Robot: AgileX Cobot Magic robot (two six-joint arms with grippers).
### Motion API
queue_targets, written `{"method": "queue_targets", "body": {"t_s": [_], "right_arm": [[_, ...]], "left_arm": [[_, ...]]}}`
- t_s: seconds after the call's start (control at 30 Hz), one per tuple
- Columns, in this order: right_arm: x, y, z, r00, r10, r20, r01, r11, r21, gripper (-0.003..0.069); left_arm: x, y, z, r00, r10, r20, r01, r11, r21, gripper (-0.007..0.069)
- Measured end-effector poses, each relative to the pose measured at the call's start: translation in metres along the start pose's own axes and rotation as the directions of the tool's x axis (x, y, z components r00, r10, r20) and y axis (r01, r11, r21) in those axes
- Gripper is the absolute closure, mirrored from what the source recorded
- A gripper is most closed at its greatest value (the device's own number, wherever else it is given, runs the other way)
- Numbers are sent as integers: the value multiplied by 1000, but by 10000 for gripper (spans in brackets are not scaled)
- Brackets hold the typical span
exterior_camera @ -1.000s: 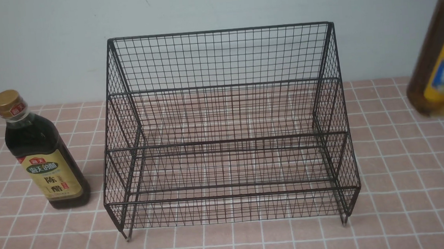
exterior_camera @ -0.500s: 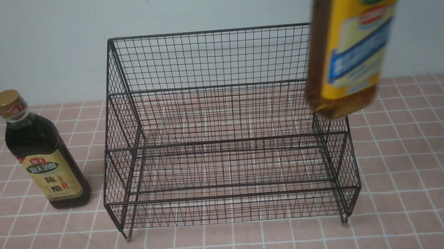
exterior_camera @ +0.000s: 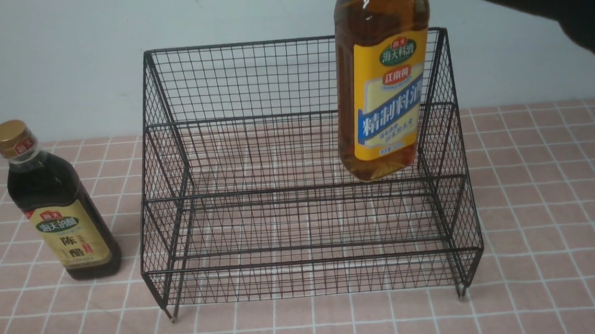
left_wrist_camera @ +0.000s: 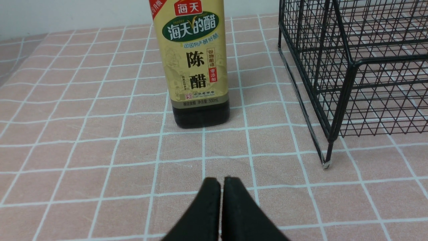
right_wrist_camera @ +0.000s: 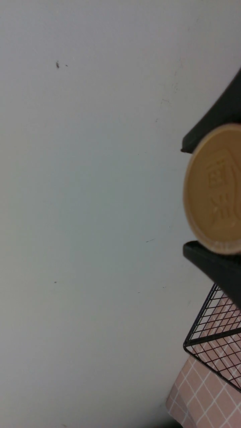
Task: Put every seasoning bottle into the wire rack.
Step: Use the right arm to put the condiment bottle back on the shelf
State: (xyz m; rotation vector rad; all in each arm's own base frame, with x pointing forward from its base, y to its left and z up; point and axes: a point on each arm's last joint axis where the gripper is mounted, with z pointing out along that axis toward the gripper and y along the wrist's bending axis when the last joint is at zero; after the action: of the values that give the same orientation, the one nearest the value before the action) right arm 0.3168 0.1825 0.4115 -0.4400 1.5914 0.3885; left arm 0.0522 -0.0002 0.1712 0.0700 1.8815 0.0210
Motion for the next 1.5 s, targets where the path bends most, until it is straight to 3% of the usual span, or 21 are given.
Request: {"method": "queue_targets", "body": {"t_s": [0.3, 0.63, 1.5], "right_arm": [[-1, -1, -2, 999, 14, -48, -14, 1000, -2, 349], [2, -30, -3, 983, 173, -54, -168, 982, 86, 349], [4, -48, -3, 983, 184, -17, -180, 974, 134, 349]], "left_arm": [[0, 0, 0, 1000, 0, 0, 0, 1000, 0, 632], [0, 0, 0, 1000, 0, 0, 0, 1000, 0, 632], [0, 0, 0, 1000, 0, 0, 0, 1000, 0, 632]]}}
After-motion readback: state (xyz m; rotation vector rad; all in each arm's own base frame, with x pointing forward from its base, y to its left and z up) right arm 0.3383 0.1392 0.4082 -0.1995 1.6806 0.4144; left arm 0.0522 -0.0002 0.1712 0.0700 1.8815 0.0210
